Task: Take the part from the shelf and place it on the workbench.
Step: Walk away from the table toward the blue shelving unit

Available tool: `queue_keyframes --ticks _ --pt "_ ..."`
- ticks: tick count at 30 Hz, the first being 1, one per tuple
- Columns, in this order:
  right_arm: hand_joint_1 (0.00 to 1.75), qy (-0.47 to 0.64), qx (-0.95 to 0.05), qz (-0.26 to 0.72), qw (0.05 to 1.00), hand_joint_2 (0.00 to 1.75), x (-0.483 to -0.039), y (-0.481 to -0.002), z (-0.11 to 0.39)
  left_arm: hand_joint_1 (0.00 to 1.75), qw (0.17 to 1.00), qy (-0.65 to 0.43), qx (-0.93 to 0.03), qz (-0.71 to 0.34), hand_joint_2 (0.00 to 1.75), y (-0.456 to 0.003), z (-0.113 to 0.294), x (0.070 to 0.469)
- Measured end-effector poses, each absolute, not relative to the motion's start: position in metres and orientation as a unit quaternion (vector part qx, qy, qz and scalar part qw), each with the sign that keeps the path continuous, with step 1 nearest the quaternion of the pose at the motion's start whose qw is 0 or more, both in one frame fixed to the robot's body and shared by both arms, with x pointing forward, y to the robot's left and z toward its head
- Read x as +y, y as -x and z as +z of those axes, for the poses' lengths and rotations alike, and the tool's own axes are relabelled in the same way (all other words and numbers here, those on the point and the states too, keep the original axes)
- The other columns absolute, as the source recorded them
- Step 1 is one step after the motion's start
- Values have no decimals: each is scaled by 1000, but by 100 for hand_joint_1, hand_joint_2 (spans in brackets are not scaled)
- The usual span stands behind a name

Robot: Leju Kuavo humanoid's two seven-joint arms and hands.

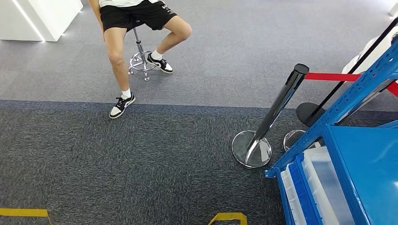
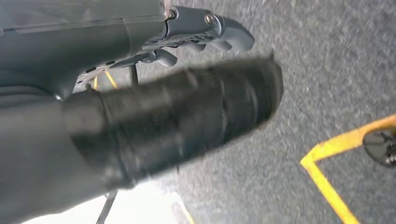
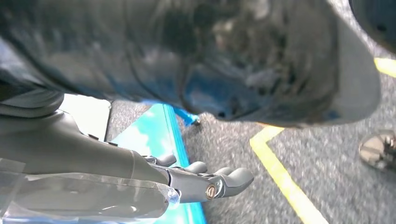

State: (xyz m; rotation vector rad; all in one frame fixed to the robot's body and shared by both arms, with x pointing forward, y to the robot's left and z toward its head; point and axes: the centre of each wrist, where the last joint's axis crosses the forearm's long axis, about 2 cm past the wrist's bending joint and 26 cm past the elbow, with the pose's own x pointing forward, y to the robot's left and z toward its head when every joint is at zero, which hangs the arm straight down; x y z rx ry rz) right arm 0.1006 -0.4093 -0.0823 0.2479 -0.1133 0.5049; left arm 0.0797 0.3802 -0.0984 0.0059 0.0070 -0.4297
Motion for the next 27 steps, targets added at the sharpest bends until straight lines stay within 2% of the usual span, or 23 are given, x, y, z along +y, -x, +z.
queue_keyframes --ticks 6,10,19,27 --pt "0 -126 -37 259 957 0 -410 -99 -82 0 981 -10 14 -192 175 -73 -99 381" --pt "0 -117 -19 260 958 0 -413 -97 -82 0 981 -22 19 -190 0 -75 -99 382" --pt "0 -97 11 250 963 0 -414 -99 -81 0 982 -29 12 -187 0 -85 -97 382" --pt "0 -105 4 254 961 0 -403 -107 -82 0 984 19 -8 -178 0 -97 -96 371"
